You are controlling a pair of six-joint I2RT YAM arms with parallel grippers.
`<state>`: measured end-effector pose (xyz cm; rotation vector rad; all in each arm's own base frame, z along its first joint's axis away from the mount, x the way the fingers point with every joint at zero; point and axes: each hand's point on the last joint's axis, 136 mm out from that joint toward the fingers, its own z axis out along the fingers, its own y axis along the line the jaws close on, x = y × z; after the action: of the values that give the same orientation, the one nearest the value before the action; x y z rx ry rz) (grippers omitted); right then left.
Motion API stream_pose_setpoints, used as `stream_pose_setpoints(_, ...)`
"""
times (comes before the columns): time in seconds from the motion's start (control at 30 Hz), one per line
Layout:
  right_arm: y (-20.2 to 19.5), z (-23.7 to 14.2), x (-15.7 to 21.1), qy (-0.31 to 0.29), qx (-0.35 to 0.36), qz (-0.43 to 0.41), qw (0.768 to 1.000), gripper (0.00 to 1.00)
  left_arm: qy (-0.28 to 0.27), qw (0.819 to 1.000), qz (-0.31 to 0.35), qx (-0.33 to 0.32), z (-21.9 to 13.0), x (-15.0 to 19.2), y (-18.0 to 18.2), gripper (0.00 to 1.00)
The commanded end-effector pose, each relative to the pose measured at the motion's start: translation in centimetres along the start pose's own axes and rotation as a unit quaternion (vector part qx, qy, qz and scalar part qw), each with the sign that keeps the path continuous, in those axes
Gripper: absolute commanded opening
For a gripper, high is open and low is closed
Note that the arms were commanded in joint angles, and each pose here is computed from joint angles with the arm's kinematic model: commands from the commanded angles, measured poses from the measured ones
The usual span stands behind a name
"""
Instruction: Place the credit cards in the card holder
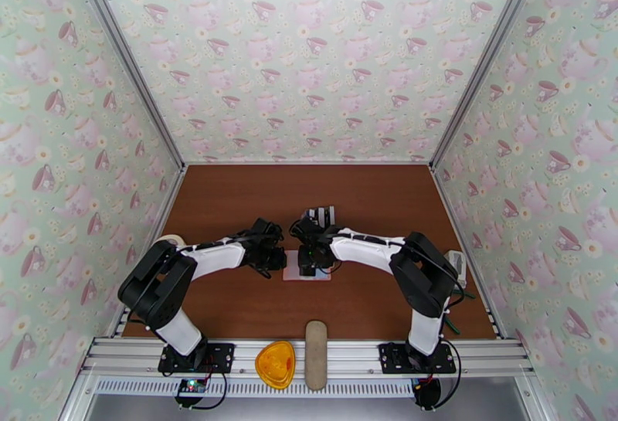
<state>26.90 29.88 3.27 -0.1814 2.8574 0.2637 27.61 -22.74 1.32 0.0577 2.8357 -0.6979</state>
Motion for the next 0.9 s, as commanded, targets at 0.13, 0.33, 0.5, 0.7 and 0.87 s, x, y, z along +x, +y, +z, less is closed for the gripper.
stream_pose_setpoints(0.13, 0.2, 0.06, 0.38, 0.007, 0.002, -0.002, 1.0, 0.48, 0.062, 0.996, -0.022, -0.052, 1.79, 3.92, 3.58, 0.12)
stream_pose_setpoints(0.33, 0.14, 0.28, 0.51, 0.012, 0.005, -0.002, 1.0, 0.48, 0.062, 0.996, -0.023, -0.051, 1.88, 3.92, 3.62, 0.12)
stream_pose_setpoints(0.5, 0.22, 0.55, 0.7, 0.015, 0.002, 0.0, 1.0, 0.47, 0.062, 0.997, -0.023, -0.05, 1.83, 3.88, 3.54, 0.12)
stream_pose_setpoints(0.7, 0.11, 0.84, 0.96, 0.02, 0.004, 0.002, 1.0, 0.47, 0.061, 0.997, -0.023, -0.05, 1.8, 3.88, 3.58, 0.12)
stream_pose_setpoints(0.87, 0.39, 0.83, 0.92, 0.021, -0.002, 0.002, 1.0, 0.47, 0.062, 0.997, -0.022, -0.049, 1.86, 3.9, 3.51, 0.12)
